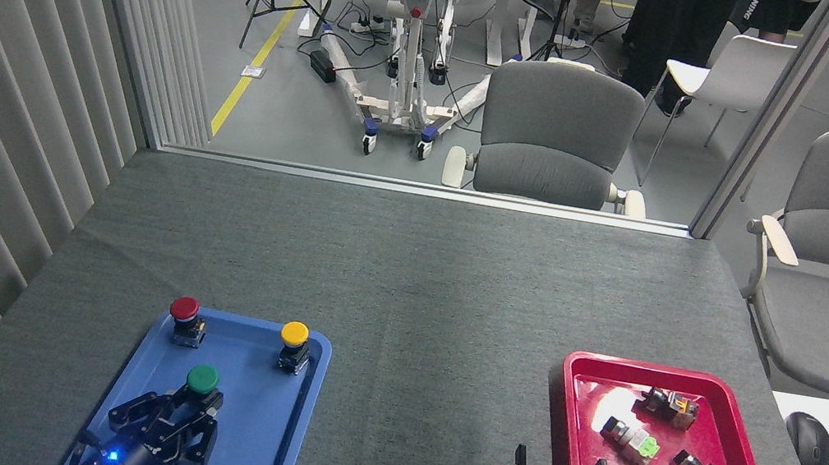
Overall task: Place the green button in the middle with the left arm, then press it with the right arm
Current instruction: 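Carry the green button off the tray and set it on the table between the trays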
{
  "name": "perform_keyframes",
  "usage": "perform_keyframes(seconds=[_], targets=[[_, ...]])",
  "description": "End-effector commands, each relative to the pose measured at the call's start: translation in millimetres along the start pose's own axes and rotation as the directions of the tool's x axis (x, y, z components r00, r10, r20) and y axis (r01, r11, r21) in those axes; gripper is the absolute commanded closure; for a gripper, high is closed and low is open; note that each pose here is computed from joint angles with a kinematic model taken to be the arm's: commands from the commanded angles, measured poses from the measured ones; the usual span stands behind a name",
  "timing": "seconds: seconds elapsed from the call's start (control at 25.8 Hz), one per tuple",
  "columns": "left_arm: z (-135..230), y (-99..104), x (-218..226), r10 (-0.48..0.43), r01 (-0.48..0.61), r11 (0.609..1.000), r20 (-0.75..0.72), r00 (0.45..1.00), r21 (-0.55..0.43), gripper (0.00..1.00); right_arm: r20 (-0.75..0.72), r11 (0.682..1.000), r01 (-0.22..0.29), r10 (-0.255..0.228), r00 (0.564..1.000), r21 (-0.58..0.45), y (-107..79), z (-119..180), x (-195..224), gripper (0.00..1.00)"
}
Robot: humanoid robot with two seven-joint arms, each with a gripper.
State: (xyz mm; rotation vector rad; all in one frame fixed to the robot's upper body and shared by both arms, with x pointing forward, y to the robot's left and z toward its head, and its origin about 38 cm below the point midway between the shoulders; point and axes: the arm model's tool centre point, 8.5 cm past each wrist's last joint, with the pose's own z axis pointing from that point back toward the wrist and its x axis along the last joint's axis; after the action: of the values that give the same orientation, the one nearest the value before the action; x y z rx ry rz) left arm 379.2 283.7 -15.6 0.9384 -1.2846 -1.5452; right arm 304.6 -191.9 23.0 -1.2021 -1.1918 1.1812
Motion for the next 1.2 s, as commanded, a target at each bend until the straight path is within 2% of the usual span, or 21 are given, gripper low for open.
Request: perform_keyframes(seconds=[0.0,0.12,0.23,0.39,0.47,0.62,0.89,1.09,1.12,1.16], targets=[[-3.4,27.9,17.5,-0.025,0.007,0.991,0.134,0.991,0.134,1.00,-0.010,1.000,-0.004,0.004,1.000,0.002,0.2,-0.2,-4.4,0.01],[-6.8,54.0,40.0,-0.046,-0.014,0.969,0.233,0.971,0.248,1.00,-0.013,1.000,-0.006,0.006,1.000,0.000,0.1,-0.3,-5.9,0.01],[-35.7,65.9,99.1,-0.082,-0.016,0.967,0.373,0.924,0.254,1.00,-0.013,1.000,-0.003,0.003,1.000,0.000,0.1,-0.3,-5.0,0.01],[-76.5,40.6,185.2,-0.052,0.008,0.995,0.443,0.895,0.101,1.00,-0.013,1.000,-0.003,0.003,1.000,0.000,0.1,-0.3,-5.0,0.01],[-87.3,32.0,207.3,-0.040,0.021,0.999,0.441,0.897,0.048,1.00,-0.013,1.000,-0.003,0.003,1.000,0.000,0.1,-0.3,-5.0,0.01],[-104.8,29.2,232.8,-0.012,0.012,1.000,0.437,0.899,0.003,1.00,-0.013,1.000,-0.003,0.003,1.000,0.000,0.1,-0.3,-5.0,0.01],[-103.8,26.3,253.0,-0.005,0.008,1.000,0.471,0.882,-0.006,1.00,-0.017,1.000,-0.002,0.002,1.000,0.002,0.6,-0.2,-4.9,0.01],[-102.0,8.7,256.1,0.018,0.011,0.998,0.455,0.891,-0.060,1.00,-0.014,1.000,0.000,0.000,1.000,0.003,0.7,-0.6,-3.3,0.01],[-101.7,6.6,254.9,0.020,0.011,0.998,0.449,0.893,-0.065,0.95,-0.013,1.000,0.000,0.000,1.000,0.003,0.4,-1.1,-2.8,0.01],[-101.6,5.5,254.6,0.027,0.003,0.998,0.441,0.897,-0.068,0.84,-0.012,1.000,0.002,-0.002,1.000,0.005,0.5,-1.5,-1.7,0.01]])
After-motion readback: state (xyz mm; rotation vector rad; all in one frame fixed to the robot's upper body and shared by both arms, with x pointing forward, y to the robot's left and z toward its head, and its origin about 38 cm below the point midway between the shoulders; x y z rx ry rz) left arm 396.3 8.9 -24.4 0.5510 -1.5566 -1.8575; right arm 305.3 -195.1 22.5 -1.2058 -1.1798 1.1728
